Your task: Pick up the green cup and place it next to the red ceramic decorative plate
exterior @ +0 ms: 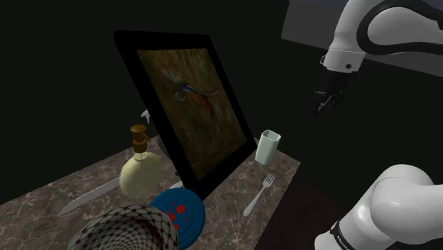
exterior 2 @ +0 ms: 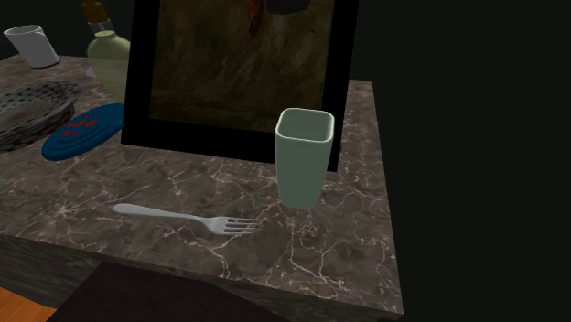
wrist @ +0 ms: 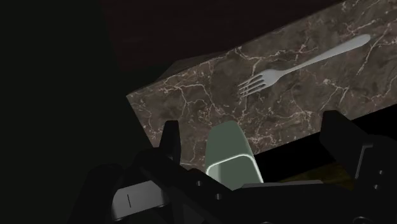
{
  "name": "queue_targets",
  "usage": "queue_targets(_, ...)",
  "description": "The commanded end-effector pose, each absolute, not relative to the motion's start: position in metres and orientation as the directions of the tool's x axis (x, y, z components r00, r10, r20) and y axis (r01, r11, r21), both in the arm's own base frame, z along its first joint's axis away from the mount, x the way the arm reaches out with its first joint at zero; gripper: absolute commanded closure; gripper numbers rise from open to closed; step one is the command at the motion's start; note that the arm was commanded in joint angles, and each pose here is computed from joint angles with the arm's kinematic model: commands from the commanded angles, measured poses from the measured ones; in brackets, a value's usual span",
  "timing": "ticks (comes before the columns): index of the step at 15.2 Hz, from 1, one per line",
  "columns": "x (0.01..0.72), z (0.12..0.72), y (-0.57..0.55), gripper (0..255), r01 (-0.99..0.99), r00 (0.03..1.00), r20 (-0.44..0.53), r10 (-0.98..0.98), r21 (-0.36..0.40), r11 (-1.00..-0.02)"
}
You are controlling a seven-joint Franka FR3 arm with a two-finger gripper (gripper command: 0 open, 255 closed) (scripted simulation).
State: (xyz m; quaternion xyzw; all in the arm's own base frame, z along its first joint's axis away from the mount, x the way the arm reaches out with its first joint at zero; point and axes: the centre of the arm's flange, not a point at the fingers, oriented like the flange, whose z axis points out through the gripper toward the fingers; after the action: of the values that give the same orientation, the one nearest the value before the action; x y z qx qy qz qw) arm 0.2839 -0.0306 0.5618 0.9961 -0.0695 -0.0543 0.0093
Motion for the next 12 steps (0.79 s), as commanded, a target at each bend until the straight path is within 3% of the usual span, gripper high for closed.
queue_targets(1, 0.284, 0.562, -0.031, 0, -0.137, 0.984, -0.107, -0.139, 0.026, -0.990)
queue_targets(12, 0.345, 0.450, -0.064, 0, -0.296, 0.954, 0.050, -0.296, -0.015, -0.955)
